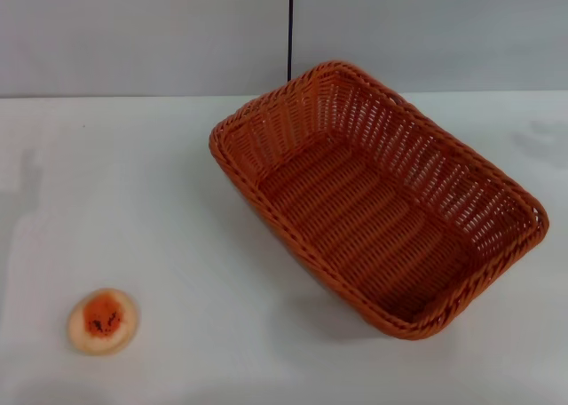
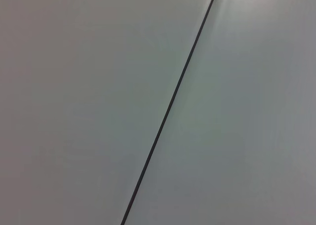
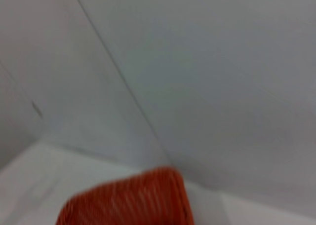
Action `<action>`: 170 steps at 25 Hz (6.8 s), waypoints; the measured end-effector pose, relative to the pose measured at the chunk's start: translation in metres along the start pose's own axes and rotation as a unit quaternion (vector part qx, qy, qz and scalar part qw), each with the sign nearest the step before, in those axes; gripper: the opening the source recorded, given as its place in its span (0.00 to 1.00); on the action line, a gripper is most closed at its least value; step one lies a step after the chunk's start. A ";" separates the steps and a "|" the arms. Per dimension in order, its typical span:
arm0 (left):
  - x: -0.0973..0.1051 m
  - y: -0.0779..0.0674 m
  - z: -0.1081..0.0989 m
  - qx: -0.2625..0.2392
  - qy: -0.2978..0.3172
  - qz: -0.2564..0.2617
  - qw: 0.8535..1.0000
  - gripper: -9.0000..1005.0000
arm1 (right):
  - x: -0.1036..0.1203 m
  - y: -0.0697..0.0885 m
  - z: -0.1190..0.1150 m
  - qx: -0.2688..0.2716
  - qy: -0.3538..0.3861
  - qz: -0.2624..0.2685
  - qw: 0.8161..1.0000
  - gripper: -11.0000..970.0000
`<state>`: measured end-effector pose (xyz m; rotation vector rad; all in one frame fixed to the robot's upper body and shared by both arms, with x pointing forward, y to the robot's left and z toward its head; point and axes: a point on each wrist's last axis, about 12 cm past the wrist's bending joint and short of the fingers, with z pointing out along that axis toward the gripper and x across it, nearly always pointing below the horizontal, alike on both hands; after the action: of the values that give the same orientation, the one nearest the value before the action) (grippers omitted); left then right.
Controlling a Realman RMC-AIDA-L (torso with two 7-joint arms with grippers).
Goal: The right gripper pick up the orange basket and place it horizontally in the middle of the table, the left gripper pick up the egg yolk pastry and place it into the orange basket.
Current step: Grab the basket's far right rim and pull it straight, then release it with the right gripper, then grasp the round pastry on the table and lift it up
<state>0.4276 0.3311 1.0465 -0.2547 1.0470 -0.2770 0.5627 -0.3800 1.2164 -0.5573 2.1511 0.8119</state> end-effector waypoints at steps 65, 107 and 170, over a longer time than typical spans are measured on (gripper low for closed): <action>0.006 -0.001 -0.005 -0.001 0.029 -0.014 0.999 0.63 | -0.004 0.032 0.109 -0.082 0.173 -0.057 0.980 0.18; 0.009 -0.004 0.000 0.000 0.028 -0.027 0.999 0.61 | -0.023 0.055 0.099 -0.276 0.130 -0.197 0.932 0.18; -0.044 0.061 0.008 0.323 0.347 -0.002 0.880 0.56 | 0.156 0.005 0.025 0.117 -0.508 -0.002 0.853 0.52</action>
<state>0.4205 0.4042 1.0659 0.4900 1.5884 -0.7383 0.4762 -0.3786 1.0844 0.0395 1.2176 0.6121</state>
